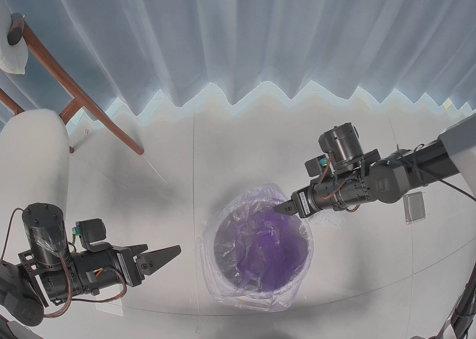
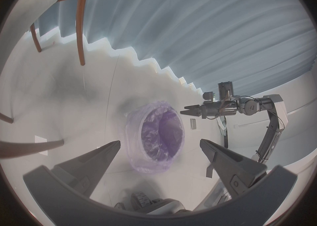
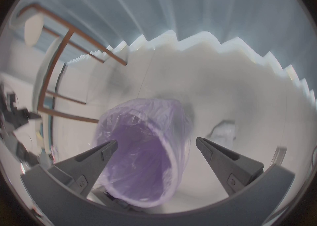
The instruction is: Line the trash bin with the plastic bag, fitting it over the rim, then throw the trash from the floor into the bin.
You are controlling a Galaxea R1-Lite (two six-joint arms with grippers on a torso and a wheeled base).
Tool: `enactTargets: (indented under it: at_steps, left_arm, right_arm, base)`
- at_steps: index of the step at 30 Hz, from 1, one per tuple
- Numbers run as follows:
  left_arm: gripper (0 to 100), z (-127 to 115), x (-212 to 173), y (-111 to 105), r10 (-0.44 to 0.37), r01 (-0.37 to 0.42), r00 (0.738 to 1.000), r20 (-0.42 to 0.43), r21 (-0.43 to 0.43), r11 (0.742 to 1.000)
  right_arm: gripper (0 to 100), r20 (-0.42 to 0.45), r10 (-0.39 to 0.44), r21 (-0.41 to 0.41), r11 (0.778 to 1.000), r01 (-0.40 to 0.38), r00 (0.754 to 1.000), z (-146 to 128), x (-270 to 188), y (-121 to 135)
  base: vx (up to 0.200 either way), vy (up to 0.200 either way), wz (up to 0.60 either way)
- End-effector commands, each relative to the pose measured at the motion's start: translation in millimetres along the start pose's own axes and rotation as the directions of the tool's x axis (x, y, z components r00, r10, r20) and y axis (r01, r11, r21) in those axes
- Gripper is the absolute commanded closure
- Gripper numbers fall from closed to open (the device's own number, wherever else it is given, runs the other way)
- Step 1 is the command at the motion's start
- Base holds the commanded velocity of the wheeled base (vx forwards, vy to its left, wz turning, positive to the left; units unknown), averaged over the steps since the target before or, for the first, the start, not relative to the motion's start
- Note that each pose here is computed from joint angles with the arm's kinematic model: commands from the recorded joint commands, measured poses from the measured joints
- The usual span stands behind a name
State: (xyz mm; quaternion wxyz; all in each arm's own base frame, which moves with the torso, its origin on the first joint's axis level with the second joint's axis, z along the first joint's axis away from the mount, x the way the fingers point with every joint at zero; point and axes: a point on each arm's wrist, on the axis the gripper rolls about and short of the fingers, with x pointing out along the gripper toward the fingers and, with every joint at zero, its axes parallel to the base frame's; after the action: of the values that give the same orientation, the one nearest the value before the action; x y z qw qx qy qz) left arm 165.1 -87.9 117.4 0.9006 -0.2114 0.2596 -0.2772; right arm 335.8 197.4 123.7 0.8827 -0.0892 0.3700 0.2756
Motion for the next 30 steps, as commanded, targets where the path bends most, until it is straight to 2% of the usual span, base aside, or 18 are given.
enactTargets:
  at_steps: [1,3,5,6,7,8,9,11,13,17,19,23,26,27,28,29,30]
  left_arm:
    - [0,-17.0,-13.5,10.5,-0.003,0.001,0.998,-0.064,-0.03,1.0]
    - [0,-23.4,-12.3,12.9,0.007,-0.011,0.995,-0.099,-0.037,0.999]
    - [0,-25.7,-8.7,14.9,0.017,-0.022,0.993,-0.121,-0.043,0.999]
    - [0,-27.8,-2.5,17.8,0.028,-0.035,0.989,-0.143,-0.049,0.998]
    - [0,-29.7,1.1,19.9,0.037,-0.046,0.986,-0.161,-0.054,0.997]
    - [0,-30.1,1.7,20.3,0.039,-0.048,0.986,-0.165,-0.055,0.997]
    - [0,-32.7,10.0,24.2,0.054,-0.067,0.979,-0.196,-0.062,0.996]
    - [0,-36.7,21.8,28.4,0.067,-0.084,0.97,-0.235,-0.063,0.995]
    - [0,-42.4,35.8,30.8,0.067,-0.086,0.961,-0.27,-0.058,0.995]
    - [0,-60.1,64.8,38.8,0.07,-0.086,0.949,-0.307,-0.04,0.995]
    - [0,-69.6,79.8,45.2,0.079,-0.093,0.951,-0.299,-0.03,0.995]
    - [0,-82.6,110.2,56.9,0.057,-0.063,0.979,-0.196,-0.025,0.998]
    - [0,-85.4,126.5,60.9,0.053,-0.068,0.979,-0.195,-0.07,0.995]
    - [0,-81.0,132.0,59.9,0.043,-0.064,0.985,-0.169,-0.123,0.99]
    - [0,-81.0,132.0,59.9,0.043,-0.064,0.985,-0.169,-0.123,0.99]
    - [0,-76.3,137.5,58.3,0.028,-0.054,0.99,-0.14,-0.186,0.981]
    - [0,-76.3,137.5,58.3,0.028,-0.054,0.99,-0.14,-0.186,0.981]
  right_arm:
    - [0,0.062,0.001,0.208,0.978,-0.014,0.998,-8.1,-61.5,4.3]
    - [0,0.073,-0.005,0.35,0.936,-0.021,0.997,-14.6,-77.4,3.1]
    - [0,0.083,-0.017,0.428,0.903,-0.02,0.996,-18.5,-85.2,-1.1]
    - [0,0.091,-0.035,0.504,0.864,-0.016,0.995,-25.0,-90.6,-7.5]
    - [0,0.102,-0.046,0.541,0.841,-0.017,0.994,-28.9,-93.3,-11.3]
    - [0,0.103,-0.048,0.546,0.838,-0.016,0.993,-29.6,-93.6,-12.2]
    - [0,0.132,-0.085,0.607,0.794,-0.013,0.988,-39.0,-98.2,-23.5]
    - [0,0.168,-0.126,0.654,0.756,-0.015,0.978,-51.5,-102.5,-35.2]
    - [0,0.206,-0.163,0.683,0.73,-0.023,0.965,-62.7,-107.4,-44.3]
    - [0,0.262,-0.216,0.703,0.711,-0.033,0.941,-82.9,-116.6,-54.1]
    - [0,0.264,-0.223,0.707,0.707,-0.031,0.939,-93.2,-117.8,-53.9]
    - [0,0.281,-0.227,0.704,0.709,-0.039,0.933,-106.9,-120.5,-50.9]
    - [0,0.305,-0.23,0.699,0.713,-0.053,0.924,-108.2,-121.1,-50.9]
    - [0,0.312,-0.232,0.699,0.713,-0.057,0.921,-107.5,-120.8,-51.5]
    - [0,0.312,-0.232,0.699,0.713,-0.057,0.921,-107.5,-120.8,-51.5]
    - [0,0.314,-0.24,0.704,0.708,-0.055,0.919,-107.2,-120.7,-53.5]
    - [0,0.314,-0.24,0.704,0.708,-0.055,0.919,-107.2,-120.7,-53.5]
  base:
    - [-0.2,0.0,0.0]
    - [-0.2,0.0,0.0]
    - [-0.2,0.0,0.0]
    - [-0.2,0.0,0.0]
    - [-0.2,0.0,0.0]
    - [-0.2,0.0,0.0]
    - [-0.2,0.0,0.0]
    - [-0.2,0.0,0.0]
    - [-0.2,-0.1,0.0]
    - [-0.1,-0.1,0.0]
    - [0.0,0.0,0.0]
    - [0.0,0.0,0.0]
    - [0.0,0.0,0.0]
    - [0.0,0.0,0.0]
    - [0.0,0.0,0.0]
    - [0.0,0.0,0.0]
    - [0.0,0.0,0.0]
